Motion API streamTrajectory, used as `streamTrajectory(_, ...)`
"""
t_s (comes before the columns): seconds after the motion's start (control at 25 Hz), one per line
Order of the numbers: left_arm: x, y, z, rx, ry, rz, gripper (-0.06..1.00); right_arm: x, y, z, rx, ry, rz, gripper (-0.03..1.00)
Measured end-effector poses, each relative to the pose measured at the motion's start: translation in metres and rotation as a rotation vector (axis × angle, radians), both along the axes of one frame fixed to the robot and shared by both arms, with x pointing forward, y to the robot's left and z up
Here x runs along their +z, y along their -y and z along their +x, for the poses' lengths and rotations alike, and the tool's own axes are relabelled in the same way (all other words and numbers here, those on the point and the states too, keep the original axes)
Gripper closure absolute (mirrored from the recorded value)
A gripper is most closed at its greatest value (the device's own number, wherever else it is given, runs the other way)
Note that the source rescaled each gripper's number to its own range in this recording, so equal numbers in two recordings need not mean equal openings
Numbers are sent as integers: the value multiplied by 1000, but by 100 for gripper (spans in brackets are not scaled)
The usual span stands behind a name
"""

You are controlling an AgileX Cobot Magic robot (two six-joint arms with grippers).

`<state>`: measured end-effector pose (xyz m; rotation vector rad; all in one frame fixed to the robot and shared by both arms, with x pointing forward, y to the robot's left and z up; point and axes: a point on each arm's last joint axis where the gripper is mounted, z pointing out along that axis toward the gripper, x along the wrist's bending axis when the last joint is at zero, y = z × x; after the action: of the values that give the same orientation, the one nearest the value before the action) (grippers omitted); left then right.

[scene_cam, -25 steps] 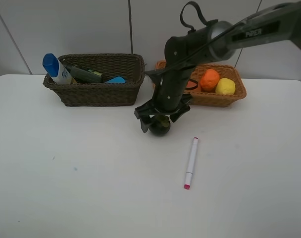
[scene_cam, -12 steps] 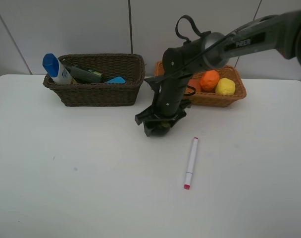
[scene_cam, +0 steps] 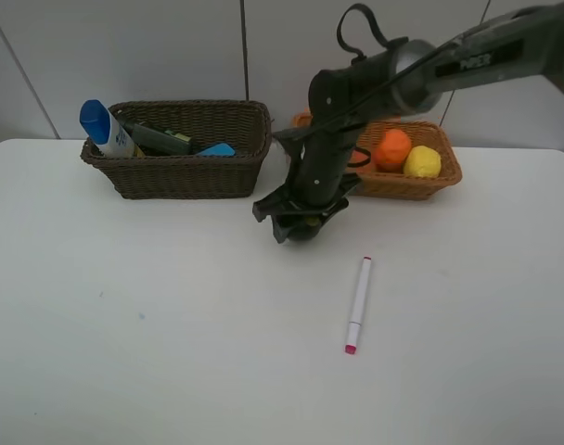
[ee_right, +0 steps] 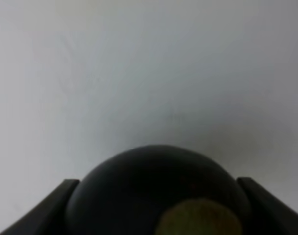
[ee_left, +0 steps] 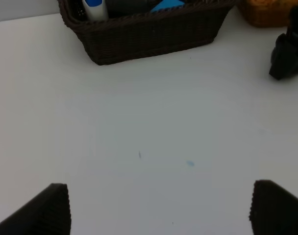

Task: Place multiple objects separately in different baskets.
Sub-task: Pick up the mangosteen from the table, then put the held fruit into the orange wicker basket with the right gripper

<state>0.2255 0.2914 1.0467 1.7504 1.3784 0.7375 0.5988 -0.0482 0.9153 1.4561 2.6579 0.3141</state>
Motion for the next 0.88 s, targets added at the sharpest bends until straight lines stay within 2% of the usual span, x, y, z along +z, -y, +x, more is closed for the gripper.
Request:
streamTrajectory(0.16,0,0,0,0,0,0,11,58,10,15,-18,158,48,34)
streamTrajectory(0.28,0,0,0,0,0,0,11,77,28,40,-81,236,82,34)
streamTrajectory(0.52,0,0,0,0,0,0,11,54,72,94,-236,256,111,34)
streamTrajectory(0.68,0,0,0,0,0,0,11,32,87,112,-300,235,133,33)
streamTrajectory(0.72,0,0,0,0,0,0,11,32,88,114,-304,242,138,28)
streamTrajectory(0.8,0,0,0,0,0,0,11,35,87,117,-304,266,151,11)
streamTrajectory(0.88,0,0,0,0,0,0,11,36,86,117,-300,276,152,2)
